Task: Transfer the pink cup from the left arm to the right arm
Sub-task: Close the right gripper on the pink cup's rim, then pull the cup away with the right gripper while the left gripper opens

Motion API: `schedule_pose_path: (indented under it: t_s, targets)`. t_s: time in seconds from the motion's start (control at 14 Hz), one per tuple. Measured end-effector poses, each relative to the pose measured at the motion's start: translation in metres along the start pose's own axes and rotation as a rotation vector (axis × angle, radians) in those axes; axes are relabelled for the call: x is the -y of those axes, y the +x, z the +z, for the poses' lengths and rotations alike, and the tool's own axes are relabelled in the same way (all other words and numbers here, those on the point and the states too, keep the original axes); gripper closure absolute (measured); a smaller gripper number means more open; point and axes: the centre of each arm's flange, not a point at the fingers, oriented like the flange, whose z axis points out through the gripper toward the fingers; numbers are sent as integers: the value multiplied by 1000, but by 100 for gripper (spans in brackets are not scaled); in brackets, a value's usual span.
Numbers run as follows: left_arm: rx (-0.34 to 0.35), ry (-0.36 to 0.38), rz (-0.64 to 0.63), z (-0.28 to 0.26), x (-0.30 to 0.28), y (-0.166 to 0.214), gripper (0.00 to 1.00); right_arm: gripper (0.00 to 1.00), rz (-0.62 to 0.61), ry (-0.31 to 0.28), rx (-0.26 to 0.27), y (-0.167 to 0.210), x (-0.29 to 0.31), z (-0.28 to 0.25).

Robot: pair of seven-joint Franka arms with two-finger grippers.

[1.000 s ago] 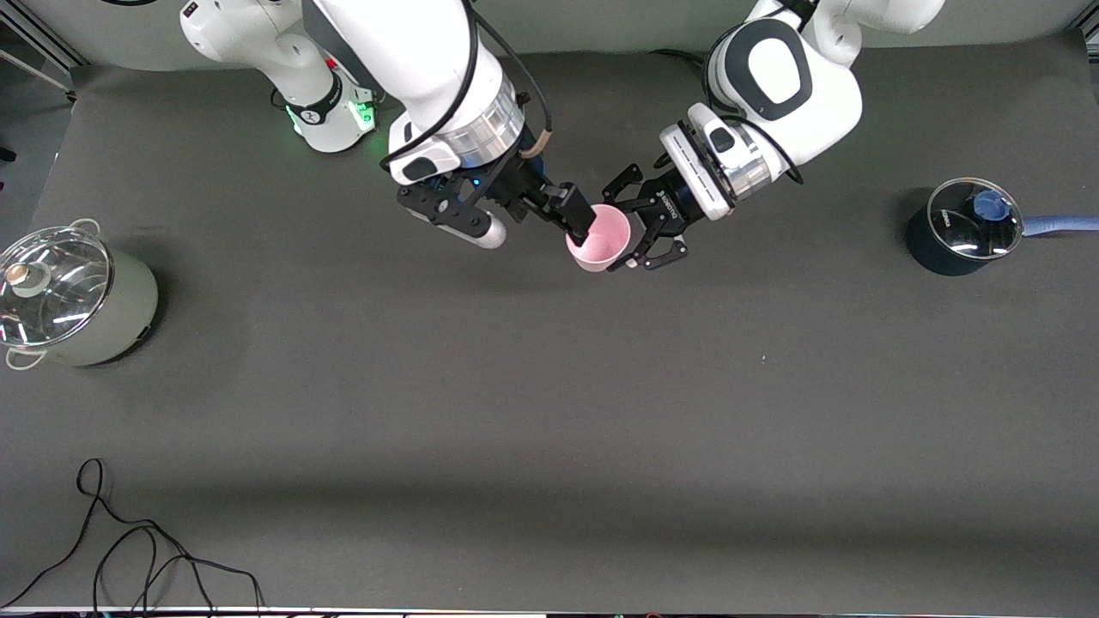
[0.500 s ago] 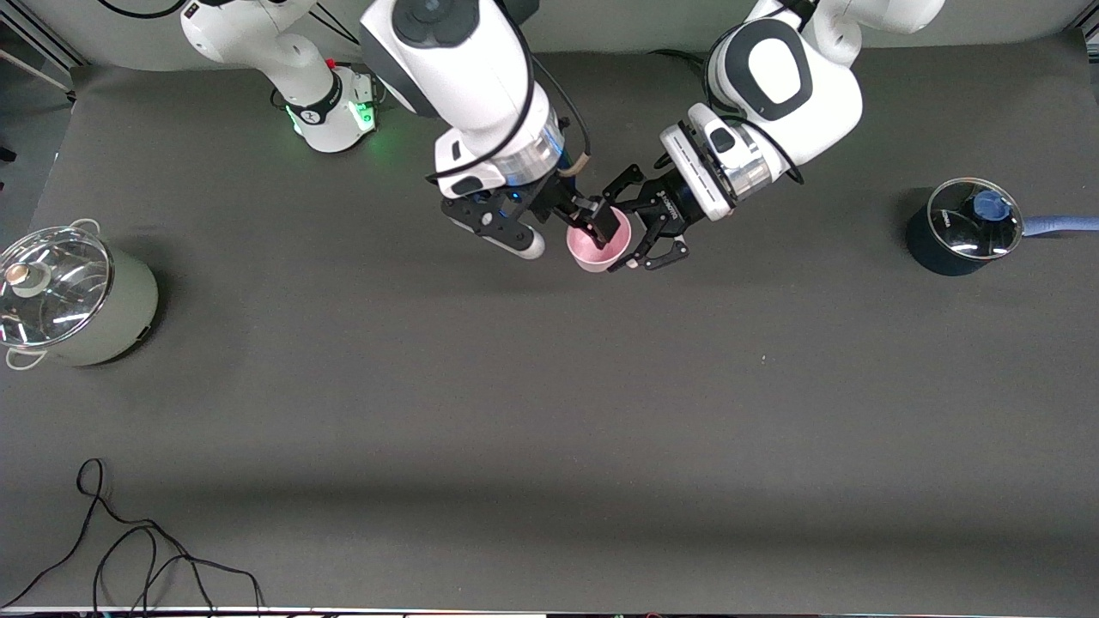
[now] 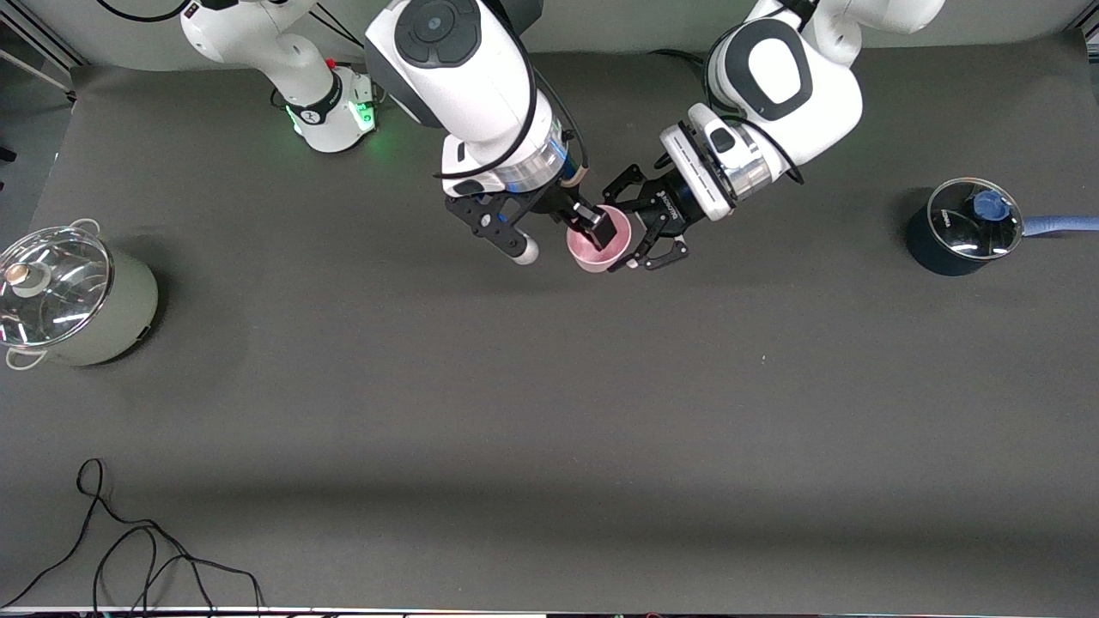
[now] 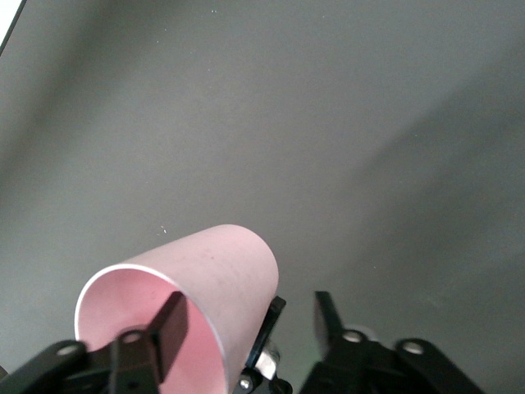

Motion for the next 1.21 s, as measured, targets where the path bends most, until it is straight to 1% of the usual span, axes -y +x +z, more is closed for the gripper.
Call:
schedule_pose_path:
  t_s: [0.07,0.21,0.29,0.36,0.43,0.71,0.79,0.93,1.0,1.14,1.21]
  targets:
    - [0,0,0,0,0,0,36,49,9,0,0,0,0,0]
    - [0,0,0,0,0,0,36,68,17,0,0,0,0,0]
    - [0,2,-1,0,0,0,36,81,20,-2,0,0,0,0]
    - [1,5,-1,-1,1,0,36,89,23,-7,0,1,-1,0]
    - [1,4,1,-1,1,0,36,92,32,-9,1,1,-1,0]
    - [0,4,2,0,1,1,35,92,37,-9,1,1,-1,-1]
    - [-2,5,2,-1,1,1,33,92,37,-9,1,1,-1,-2]
    - [0,5,-2,-1,1,0,16,92,39,6,-8,5,-1,-13]
    - [0,5,-1,-1,1,0,16,92,37,7,-15,9,-3,-20]
    - [0,5,-2,-1,1,0,8,92,2,-12,-21,19,-10,-37]
    - [0,6,-3,-1,1,0,8,92,-24,-19,-22,26,-14,-47]
